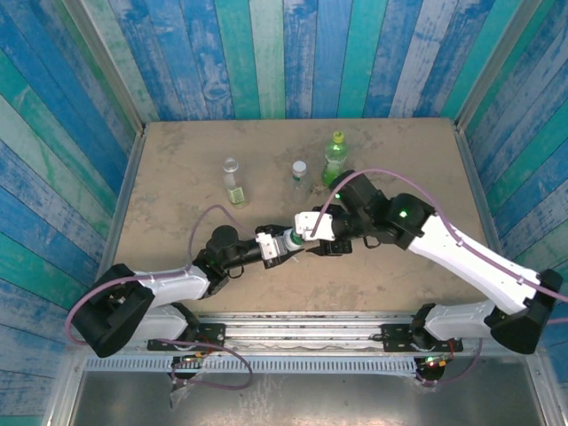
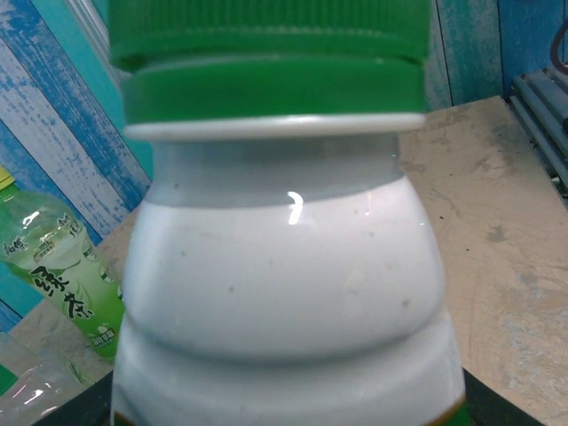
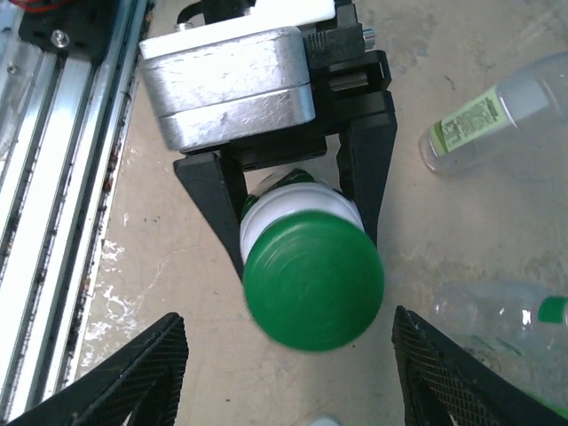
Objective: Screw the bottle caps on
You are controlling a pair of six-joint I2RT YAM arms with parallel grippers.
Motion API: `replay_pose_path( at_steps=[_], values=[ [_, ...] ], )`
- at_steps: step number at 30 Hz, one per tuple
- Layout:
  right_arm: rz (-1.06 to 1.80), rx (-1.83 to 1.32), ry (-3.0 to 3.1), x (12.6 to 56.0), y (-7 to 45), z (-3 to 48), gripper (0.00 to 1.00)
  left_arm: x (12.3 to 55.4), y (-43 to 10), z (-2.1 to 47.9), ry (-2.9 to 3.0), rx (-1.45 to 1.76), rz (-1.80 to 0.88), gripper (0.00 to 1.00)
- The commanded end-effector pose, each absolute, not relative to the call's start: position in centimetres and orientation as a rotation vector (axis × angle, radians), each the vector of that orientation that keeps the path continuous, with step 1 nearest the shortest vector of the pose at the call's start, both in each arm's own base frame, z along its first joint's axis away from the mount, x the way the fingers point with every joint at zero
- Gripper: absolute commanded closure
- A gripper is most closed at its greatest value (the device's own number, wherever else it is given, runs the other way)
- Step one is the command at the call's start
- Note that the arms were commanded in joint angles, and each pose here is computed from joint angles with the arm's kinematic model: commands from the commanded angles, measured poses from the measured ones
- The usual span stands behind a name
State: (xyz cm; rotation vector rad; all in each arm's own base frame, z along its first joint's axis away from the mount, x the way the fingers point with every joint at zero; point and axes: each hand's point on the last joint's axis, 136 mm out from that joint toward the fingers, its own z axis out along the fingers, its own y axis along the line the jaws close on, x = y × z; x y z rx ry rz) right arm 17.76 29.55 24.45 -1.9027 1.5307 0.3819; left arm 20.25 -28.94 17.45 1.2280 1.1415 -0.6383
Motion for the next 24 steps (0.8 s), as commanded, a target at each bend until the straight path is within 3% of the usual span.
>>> replay_pose_path(
  at_steps=[1, 6, 13, 24],
  values=[
    [0.364, -1.990, 1.437, 17.72, 30.20, 24.52, 0.41, 19.60, -28.88, 18.13, 1.097, 1.240, -0.644, 0.55],
    [0.404, -1.982, 1.443, 17.58, 30.92, 24.46, 0.47, 19.61, -28.95, 18.00, 1.098, 1.242, -0.648, 0.55],
    [0.407, -1.968, 1.416, 17.47, 31.14, 24.81, 0.41, 19.86, -28.99, 17.58, 1.118, 1.245, -0.643, 0.55],
    [0.436, -1.955, 1.476, 17.23, 30.97, 24.24, 0.61, 20.03, -29.00, 17.30, 1.128, 1.249, -0.635, 0.55]
  ],
)
